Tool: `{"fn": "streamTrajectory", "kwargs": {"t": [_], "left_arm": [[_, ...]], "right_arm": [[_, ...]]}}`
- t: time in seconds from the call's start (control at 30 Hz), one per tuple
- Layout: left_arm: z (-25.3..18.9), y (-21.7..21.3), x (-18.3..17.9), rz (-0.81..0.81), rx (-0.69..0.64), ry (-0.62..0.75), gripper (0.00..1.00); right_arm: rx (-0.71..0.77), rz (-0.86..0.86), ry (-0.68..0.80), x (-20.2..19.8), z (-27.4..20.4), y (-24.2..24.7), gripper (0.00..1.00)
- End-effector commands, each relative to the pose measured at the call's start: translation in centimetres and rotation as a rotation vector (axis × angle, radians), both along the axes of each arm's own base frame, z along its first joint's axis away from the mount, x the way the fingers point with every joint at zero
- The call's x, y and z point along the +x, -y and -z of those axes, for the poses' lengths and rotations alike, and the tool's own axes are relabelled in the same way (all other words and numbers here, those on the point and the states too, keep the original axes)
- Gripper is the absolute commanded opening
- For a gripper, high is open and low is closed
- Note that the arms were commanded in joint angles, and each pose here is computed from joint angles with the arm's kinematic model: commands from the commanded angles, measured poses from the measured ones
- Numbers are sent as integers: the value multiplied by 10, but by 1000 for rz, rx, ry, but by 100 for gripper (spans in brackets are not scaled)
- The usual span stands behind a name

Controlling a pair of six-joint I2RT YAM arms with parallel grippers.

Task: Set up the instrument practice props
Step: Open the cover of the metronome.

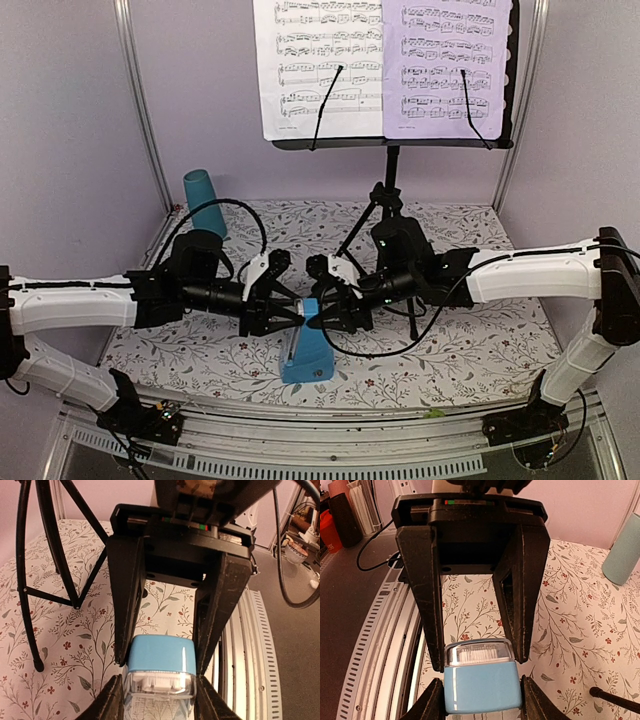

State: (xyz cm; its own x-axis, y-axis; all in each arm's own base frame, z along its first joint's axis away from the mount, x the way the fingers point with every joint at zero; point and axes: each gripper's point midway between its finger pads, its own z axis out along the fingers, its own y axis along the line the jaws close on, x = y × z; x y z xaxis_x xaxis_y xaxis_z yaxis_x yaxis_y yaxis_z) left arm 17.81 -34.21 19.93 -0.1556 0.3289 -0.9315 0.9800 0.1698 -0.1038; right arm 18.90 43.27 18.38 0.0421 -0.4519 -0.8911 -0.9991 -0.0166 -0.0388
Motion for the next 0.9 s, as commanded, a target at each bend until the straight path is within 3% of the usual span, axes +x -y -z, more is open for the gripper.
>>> {"fn": "streamTrajectory", "kwargs": {"t": [0.0,0.33,0.5,0.7,0.87], "left_arm": [[-95,13,-18,97,-264,184,0],[-78,27,-30,57,-159,357,0],[-84,23,-31,38,-195,367,0],[-90,19,-27,0,-242,360,0],[-93,8,-17,-8,-356,213,0]], "right_arm": [[-306,157,-25,20,85,44,0],[-303,170,-73,24,73,45,0],[-328,198,-38,32,67,49,0],[-342,211,-15,36,55,50,0],[-340,227,14,41,44,49,0]]}}
